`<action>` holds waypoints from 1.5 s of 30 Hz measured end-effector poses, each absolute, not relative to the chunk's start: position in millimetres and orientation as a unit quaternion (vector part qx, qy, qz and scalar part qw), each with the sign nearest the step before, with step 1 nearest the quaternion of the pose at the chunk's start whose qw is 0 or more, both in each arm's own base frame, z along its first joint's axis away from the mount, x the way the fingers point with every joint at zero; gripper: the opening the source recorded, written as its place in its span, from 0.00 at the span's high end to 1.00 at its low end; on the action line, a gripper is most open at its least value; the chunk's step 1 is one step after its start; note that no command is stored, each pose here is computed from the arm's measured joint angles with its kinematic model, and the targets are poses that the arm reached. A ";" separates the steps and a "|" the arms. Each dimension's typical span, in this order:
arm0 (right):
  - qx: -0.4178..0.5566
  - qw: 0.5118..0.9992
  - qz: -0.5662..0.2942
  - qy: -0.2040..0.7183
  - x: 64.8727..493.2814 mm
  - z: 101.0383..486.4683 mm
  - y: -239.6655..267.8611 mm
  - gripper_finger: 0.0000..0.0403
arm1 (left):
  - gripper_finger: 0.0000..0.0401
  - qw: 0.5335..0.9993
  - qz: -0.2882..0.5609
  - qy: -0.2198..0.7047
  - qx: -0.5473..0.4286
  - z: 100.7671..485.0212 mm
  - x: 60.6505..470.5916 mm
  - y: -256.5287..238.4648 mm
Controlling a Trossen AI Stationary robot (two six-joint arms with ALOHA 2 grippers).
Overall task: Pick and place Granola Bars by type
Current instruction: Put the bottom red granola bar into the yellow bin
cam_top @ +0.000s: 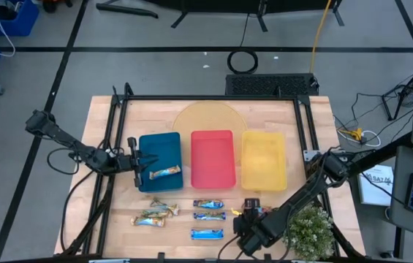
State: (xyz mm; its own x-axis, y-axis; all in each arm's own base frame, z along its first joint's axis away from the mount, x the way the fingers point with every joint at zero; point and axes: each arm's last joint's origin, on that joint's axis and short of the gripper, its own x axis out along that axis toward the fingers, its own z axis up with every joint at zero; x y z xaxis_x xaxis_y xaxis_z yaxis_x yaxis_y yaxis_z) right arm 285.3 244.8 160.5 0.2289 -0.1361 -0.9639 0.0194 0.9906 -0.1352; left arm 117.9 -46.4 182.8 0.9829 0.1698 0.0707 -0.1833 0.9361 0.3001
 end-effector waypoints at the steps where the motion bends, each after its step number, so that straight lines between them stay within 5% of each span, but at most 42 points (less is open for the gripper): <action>1: -0.045 0.784 -0.047 0.617 285.0 158.3 245.1 0.60 | 0.84 0.984 0.090 -0.022 0.155 182.8 117.9 -46.4; 12: -0.013 0.766 -0.012 0.642 273.8 134.0 241.0 0.66 | 0.84 0.984 0.090 -0.022 0.154 182.9 117.8 -46.4; 21: -0.040 0.772 0.043 0.633 280.5 143.0 238.2 0.82 | 0.84 0.984 0.090 -0.022 0.154 182.9 117.8 -46.4; 34: -0.023 0.861 0.086 0.501 290.7 245.0 195.3 0.86 | 0.84 0.984 0.090 -0.021 0.154 182.6 117.9 -46.4; 45: -0.186 0.823 -0.064 0.532 264.2 284.8 96.1 0.86 | 0.84 0.984 0.090 -0.020 0.156 182.3 117.9 -46.4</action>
